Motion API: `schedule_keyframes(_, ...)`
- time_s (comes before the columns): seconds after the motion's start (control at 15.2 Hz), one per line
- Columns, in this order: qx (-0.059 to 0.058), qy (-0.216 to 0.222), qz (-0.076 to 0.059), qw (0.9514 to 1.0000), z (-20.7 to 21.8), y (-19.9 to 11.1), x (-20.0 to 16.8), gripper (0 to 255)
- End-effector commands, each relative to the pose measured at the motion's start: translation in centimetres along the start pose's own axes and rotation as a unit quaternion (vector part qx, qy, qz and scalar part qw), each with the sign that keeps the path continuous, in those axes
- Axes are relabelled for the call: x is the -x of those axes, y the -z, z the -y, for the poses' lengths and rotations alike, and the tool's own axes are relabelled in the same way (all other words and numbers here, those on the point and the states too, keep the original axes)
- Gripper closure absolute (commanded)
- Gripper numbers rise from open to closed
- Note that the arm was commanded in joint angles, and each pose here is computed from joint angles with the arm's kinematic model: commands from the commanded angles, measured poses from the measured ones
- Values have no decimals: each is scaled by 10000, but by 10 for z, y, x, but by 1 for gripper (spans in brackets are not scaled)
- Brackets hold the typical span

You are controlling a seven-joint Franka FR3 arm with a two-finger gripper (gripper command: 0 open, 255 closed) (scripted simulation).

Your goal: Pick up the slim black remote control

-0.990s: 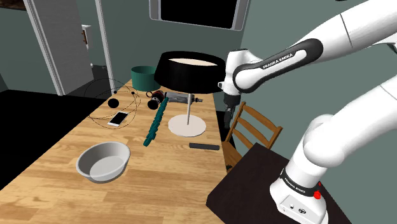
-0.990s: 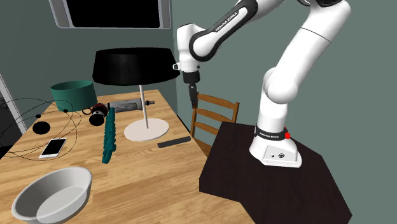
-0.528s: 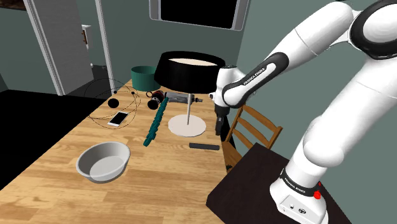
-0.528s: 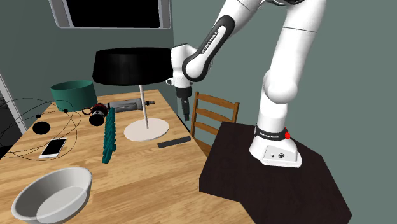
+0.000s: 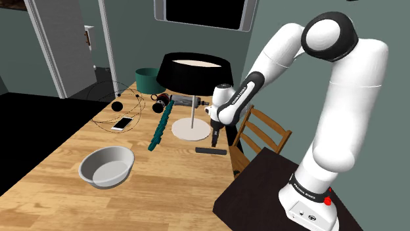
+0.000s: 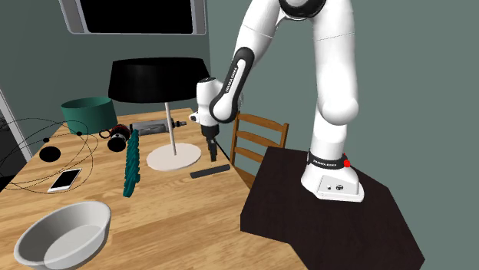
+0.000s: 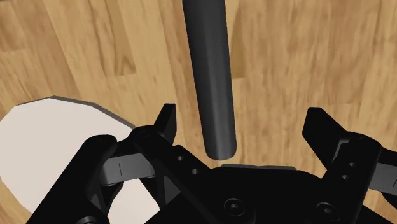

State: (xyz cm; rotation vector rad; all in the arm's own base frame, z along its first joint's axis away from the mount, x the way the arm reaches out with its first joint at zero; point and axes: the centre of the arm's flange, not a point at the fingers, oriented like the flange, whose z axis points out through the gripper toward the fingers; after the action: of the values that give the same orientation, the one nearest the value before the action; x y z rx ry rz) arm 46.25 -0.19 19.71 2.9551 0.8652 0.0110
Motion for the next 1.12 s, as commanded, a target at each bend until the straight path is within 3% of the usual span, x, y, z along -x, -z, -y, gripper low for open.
schedule_keyframes(0.0, 37, 147, -50, 9999, -6, -24, -8, 0)
schedule_keyframes(0.2, 96, 352, -128, 9993, -14, -55, -25, 0)
schedule_keyframes(0.79, 97, 352, -128, 9993, -11, -95, -26, 0)
schedule_keyframes(0.86, 97, 352, -128, 9993, -10, -95, -26, 255)
schedule_keyframes(1.06, 97, 352, -128, 9993, -10, -95, -26, 255)
